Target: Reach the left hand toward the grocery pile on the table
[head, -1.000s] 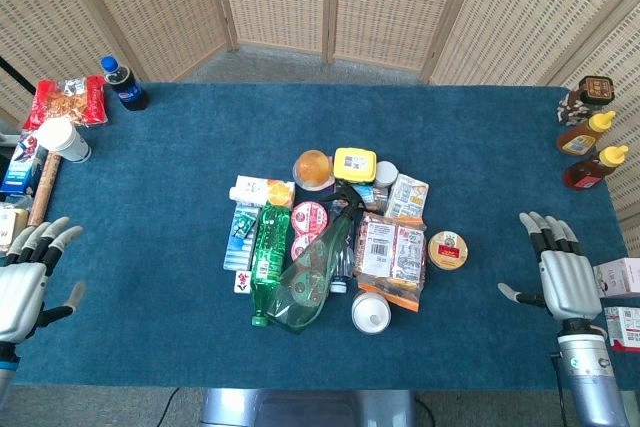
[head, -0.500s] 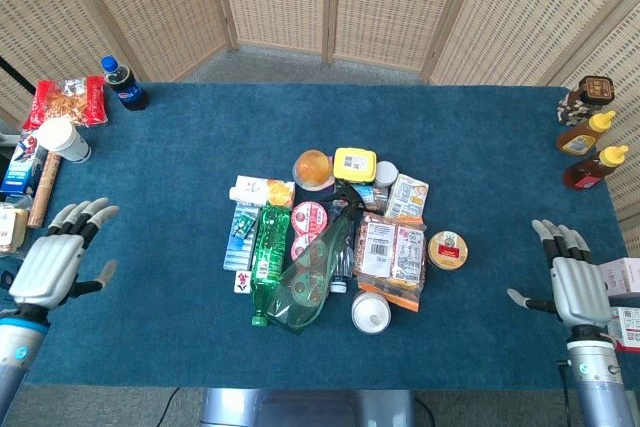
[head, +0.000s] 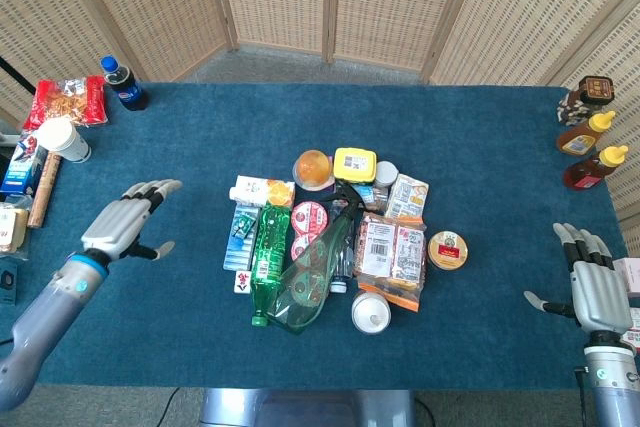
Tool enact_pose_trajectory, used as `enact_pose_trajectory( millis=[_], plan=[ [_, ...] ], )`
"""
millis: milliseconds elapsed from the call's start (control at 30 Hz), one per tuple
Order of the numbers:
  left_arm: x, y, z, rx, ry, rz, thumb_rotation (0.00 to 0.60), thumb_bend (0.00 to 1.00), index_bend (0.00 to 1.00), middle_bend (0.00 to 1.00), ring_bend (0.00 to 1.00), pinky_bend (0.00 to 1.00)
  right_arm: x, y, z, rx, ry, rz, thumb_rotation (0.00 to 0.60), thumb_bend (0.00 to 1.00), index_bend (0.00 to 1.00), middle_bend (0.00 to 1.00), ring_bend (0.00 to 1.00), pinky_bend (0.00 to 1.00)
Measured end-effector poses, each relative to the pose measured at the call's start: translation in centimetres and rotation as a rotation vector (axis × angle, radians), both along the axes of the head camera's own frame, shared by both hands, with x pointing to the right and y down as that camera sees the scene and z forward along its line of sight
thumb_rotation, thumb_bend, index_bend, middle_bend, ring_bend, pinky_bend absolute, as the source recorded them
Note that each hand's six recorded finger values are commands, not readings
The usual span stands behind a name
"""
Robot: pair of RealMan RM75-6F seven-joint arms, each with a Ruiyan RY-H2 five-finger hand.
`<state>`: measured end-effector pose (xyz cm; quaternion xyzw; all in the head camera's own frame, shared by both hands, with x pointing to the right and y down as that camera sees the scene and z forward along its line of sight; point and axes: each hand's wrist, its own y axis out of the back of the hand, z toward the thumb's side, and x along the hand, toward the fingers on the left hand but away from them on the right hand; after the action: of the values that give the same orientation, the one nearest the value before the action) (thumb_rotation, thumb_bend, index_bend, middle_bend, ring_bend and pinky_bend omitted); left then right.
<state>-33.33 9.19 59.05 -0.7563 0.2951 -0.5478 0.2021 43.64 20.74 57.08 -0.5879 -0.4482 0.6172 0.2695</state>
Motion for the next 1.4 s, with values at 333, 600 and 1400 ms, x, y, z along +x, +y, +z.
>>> enact_pose_trajectory(
  millis=[333,600,1400],
  plan=[
    [3.9,-3.9,3.8,-0.041,-0.01,0.031,0.6,0.36,0.05,0.0,0.0,0.0,0.9,0.2,-0.6,0.013,0.015,0.022,0.553,0.0,0.0,0.0,0.0,0.0],
    [7.2,-5.7,6.6,-0.086,0.004,0.022,0.6,0.36,0.05,0.0,0.0,0.0,2.0,0.6,-1.2,0.023,0.033,0.05,0.553,0.0,0.0,0.0,0.0,0.0],
    [15.3,-7.2,13.1,-0.115,-0.043,0.081,0.6,0.36,0.06,0.02,0.0,0.0,4.6,2.0,-2.9,0.057,0.072,0.128,0.555,0.0,0.0,0.0,0.0,0.0]
  ],
)
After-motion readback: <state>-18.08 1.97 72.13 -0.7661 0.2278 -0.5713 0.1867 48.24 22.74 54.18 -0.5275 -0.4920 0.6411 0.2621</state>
